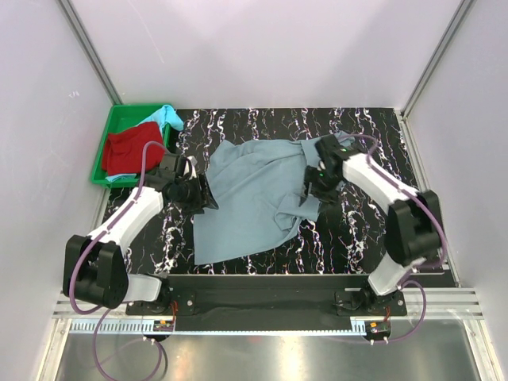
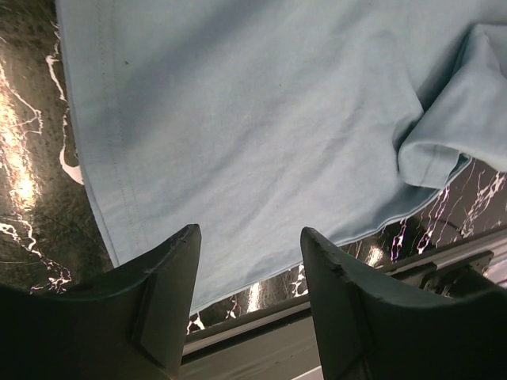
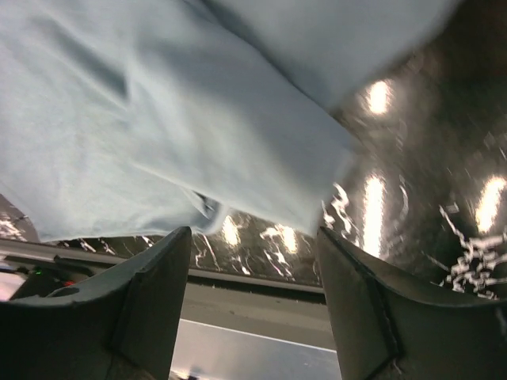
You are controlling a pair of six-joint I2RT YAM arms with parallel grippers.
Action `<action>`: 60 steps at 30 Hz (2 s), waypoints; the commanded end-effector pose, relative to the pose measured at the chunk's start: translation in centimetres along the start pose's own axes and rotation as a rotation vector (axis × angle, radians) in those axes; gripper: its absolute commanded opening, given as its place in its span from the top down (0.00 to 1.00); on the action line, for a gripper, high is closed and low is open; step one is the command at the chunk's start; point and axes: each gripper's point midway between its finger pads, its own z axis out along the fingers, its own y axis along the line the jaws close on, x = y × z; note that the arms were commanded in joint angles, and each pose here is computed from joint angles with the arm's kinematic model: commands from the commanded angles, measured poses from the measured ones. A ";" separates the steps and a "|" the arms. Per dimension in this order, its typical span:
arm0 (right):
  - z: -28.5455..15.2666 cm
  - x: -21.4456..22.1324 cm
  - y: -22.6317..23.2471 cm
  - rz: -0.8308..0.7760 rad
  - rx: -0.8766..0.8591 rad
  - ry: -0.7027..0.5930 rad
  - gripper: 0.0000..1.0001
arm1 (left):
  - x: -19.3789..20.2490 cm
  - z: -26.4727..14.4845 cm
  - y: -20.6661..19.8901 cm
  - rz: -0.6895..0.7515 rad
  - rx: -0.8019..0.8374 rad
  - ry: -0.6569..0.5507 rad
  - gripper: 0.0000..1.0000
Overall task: Fold and stack the t-shirts
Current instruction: Flatten the tshirt out
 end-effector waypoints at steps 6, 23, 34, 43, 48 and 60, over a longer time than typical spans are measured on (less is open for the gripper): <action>-1.5 1.0 -0.1 0.098 -0.181 -0.094 0.21 | 0.7 0.0 -0.9 0.039 0.081 0.038 0.44; 1.3 -1.0 1.1 0.001 -0.259 -0.123 0.53 | 0.7 -0.8 -0.3 0.066 0.106 0.048 0.44; -6.4 -5.9 7.4 0.437 -0.585 -0.089 0.80 | -0.1 -0.6 0.1 0.037 0.102 0.037 0.44; -8.3 -15.1 11.6 0.474 -0.863 -0.100 0.43 | 0.7 -1.1 0.2 0.037 0.119 0.037 0.45; -7.4 -12.2 8.5 0.263 -0.729 -0.160 0.30 | 1.2 -0.9 0.8 0.040 0.109 0.046 0.45; -3.4 -10.4 2.3 -0.058 -0.410 -0.232 0.42 | 0.6 -1.2 0.4 0.039 0.122 0.043 0.45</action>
